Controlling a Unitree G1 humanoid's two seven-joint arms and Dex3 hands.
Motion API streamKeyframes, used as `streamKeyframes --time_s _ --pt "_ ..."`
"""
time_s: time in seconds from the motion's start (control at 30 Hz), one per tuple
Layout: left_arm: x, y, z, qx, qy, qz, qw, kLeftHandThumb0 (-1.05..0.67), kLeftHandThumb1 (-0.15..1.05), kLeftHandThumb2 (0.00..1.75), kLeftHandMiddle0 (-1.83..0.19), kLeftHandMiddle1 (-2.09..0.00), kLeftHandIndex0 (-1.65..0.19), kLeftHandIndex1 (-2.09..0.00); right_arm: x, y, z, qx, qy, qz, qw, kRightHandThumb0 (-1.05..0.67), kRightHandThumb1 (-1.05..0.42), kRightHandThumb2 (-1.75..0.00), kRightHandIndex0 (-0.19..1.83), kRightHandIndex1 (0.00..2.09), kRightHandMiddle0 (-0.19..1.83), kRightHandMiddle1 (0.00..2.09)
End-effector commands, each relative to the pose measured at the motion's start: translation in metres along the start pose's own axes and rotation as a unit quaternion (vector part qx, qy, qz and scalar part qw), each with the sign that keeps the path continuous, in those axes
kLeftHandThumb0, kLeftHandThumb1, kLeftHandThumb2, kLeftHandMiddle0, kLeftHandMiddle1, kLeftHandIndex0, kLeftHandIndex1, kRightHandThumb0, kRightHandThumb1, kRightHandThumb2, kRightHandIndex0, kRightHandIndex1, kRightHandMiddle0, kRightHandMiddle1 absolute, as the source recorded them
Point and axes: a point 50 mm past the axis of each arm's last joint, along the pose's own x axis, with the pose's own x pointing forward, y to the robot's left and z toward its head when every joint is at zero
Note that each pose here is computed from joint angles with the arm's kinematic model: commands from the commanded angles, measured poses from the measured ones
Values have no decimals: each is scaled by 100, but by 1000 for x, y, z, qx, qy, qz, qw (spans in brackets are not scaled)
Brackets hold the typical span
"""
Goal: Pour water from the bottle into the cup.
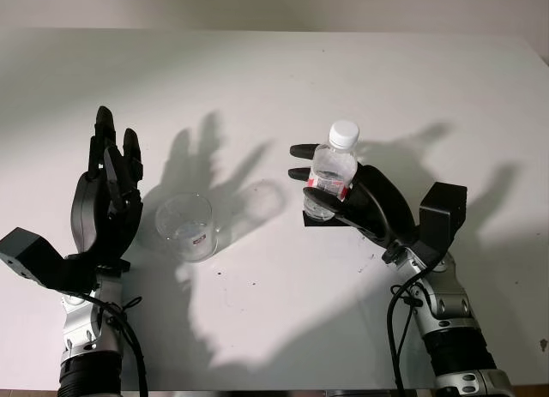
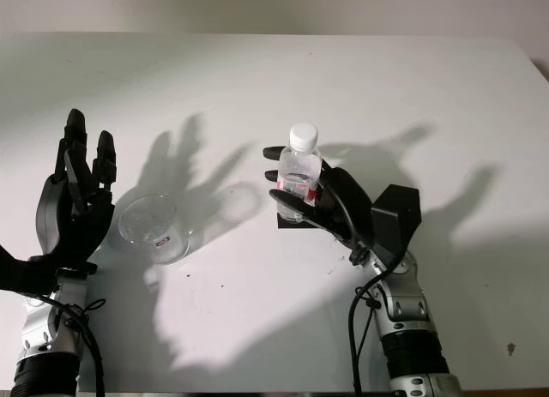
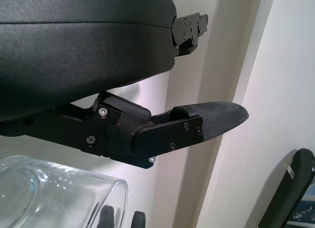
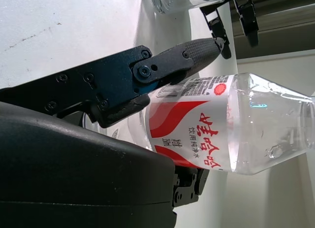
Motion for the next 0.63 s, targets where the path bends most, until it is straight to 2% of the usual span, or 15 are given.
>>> streamKeyframes --time_s 0.0,0.1,0.23,0.43,0.6 --pt "-5 4 -4 4 8 6 1000 -74 105 64 19 0 19 0 -8 -2 -12 3 13 -7 1000 -87 -94 -5 -1 37 6 31" --pt "-4 3 -4 3 7 6 1000 -74 105 64 19 0 19 0 -9 -3 -14 -5 6 -8 1000 -93 -94 -5 0 18 5 17" --pt "-4 3 -4 3 6 7 1000 -74 105 63 19 0 19 0 -10 -6 -15 -19 -1 -9 1000 -96 -94 -6 -16 3 -12 5" --pt "-4 3 -5 0 3 8 1000 -74 105 63 19 0 19 0 -7 -19 -19 -8 -18 -26 999 -101 -98 -7 -19 0 -19 0" --pt "-4 3 -6 -4 6 7 1000 -74 105 63 19 0 19 0 -6 -19 -22 -19 -39 -36 998 -99 -100 -6 -19 0 -19 0"
